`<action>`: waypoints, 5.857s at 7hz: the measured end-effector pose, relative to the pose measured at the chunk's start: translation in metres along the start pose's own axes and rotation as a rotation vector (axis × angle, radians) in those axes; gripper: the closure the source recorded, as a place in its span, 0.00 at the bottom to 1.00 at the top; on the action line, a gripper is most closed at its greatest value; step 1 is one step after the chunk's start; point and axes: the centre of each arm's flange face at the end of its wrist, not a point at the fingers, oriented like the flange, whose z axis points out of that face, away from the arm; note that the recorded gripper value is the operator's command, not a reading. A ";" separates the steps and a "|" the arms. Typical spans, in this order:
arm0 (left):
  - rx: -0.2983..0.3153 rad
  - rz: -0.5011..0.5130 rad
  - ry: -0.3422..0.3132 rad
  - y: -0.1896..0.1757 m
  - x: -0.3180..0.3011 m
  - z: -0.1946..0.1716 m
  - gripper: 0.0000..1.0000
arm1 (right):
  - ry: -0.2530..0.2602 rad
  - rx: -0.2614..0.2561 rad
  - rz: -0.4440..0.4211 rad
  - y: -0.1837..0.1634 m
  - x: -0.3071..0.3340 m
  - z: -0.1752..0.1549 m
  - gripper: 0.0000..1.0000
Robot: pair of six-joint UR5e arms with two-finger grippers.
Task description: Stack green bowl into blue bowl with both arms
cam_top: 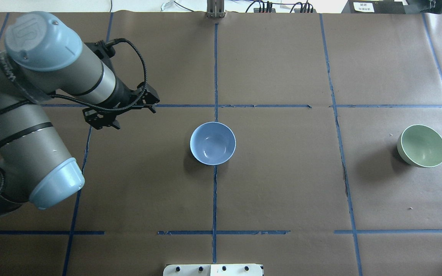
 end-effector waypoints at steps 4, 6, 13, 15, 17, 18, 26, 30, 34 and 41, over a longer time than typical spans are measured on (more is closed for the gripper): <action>0.018 0.177 -0.075 -0.014 -0.115 -0.023 0.00 | 0.026 -0.035 0.001 0.011 -0.010 0.039 0.00; 0.001 0.239 -0.091 -0.035 -0.164 -0.044 0.00 | 0.031 0.002 0.011 0.023 -0.012 0.080 0.00; -0.005 0.276 -0.093 -0.055 -0.197 -0.061 0.00 | -0.028 0.032 0.062 0.065 0.003 0.126 1.00; -0.009 0.273 -0.090 -0.055 -0.197 -0.061 0.00 | -0.052 0.028 0.050 0.063 -0.006 0.123 1.00; -0.011 0.269 -0.091 -0.056 -0.197 -0.060 0.00 | -0.131 0.016 0.016 0.057 -0.036 0.107 1.00; -0.011 0.269 -0.093 -0.056 -0.197 -0.060 0.00 | -0.188 0.020 0.026 0.046 -0.065 0.091 1.00; -0.064 0.522 -0.219 -0.126 -0.293 -0.019 0.00 | -0.421 0.063 0.209 0.003 -0.512 0.105 1.00; -0.034 0.474 -0.232 -0.145 -0.311 -0.031 0.00 | -0.436 0.082 0.192 0.049 -0.572 0.129 0.99; -0.019 0.507 -0.276 -0.198 -0.391 -0.057 0.00 | -0.383 0.061 0.198 0.063 -0.584 0.143 0.00; -0.043 0.570 -0.294 -0.235 -0.463 -0.073 0.00 | -0.223 0.100 0.161 -0.007 -0.505 0.081 0.00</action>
